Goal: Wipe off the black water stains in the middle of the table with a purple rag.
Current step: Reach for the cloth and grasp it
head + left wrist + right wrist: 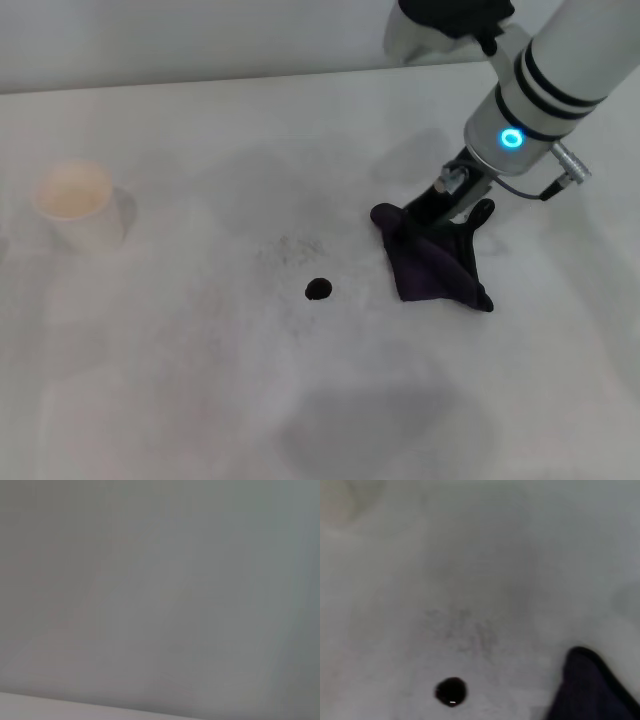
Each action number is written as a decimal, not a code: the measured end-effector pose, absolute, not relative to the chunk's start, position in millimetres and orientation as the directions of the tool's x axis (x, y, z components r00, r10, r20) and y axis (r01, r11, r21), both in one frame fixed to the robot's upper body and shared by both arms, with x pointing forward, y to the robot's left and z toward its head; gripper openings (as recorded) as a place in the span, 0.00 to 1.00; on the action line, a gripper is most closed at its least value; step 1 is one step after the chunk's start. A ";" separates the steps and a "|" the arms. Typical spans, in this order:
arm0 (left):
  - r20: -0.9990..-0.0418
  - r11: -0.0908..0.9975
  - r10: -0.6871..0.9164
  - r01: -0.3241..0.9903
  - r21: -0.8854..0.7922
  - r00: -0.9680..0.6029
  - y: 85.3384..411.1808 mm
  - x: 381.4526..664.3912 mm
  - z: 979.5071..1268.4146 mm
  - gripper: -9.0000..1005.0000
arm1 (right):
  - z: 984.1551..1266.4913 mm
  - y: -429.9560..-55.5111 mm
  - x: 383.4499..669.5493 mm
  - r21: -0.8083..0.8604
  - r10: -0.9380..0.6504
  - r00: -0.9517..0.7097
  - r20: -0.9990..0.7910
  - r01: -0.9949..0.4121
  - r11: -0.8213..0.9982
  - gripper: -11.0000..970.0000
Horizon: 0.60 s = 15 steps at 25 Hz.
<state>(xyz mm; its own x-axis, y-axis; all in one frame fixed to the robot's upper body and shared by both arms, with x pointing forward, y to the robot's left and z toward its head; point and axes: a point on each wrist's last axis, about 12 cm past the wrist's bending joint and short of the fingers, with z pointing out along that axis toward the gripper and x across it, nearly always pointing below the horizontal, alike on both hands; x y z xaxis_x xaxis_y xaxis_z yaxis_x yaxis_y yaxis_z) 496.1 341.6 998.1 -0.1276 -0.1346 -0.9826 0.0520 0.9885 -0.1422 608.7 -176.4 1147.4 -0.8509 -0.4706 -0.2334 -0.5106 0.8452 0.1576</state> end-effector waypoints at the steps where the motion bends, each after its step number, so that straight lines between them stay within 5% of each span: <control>1: -0.982 0.988 -0.136 0.051 -0.143 -0.128 341.4 495.6 997.7 0.84 | 1144.1 -177.9 609.2 0.149 -0.469 -0.853 -0.229 -0.507 0.849 0.77; 15: -0.982 0.988 -0.144 0.045 -0.150 -0.124 339.4 494.8 997.1 0.84 | 1119.6 -187.8 612.8 0.099 -0.495 -0.840 -0.222 -0.524 0.846 0.77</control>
<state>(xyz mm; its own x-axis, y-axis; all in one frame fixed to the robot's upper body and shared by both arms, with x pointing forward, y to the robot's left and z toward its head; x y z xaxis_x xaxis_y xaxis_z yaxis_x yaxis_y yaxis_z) 494.8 339.4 997.1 -0.1240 -0.1437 -0.9818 0.0454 0.9876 -0.1503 612.8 -187.8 1119.6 -0.8402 -0.4950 -0.2216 -0.5244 0.8457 0.0993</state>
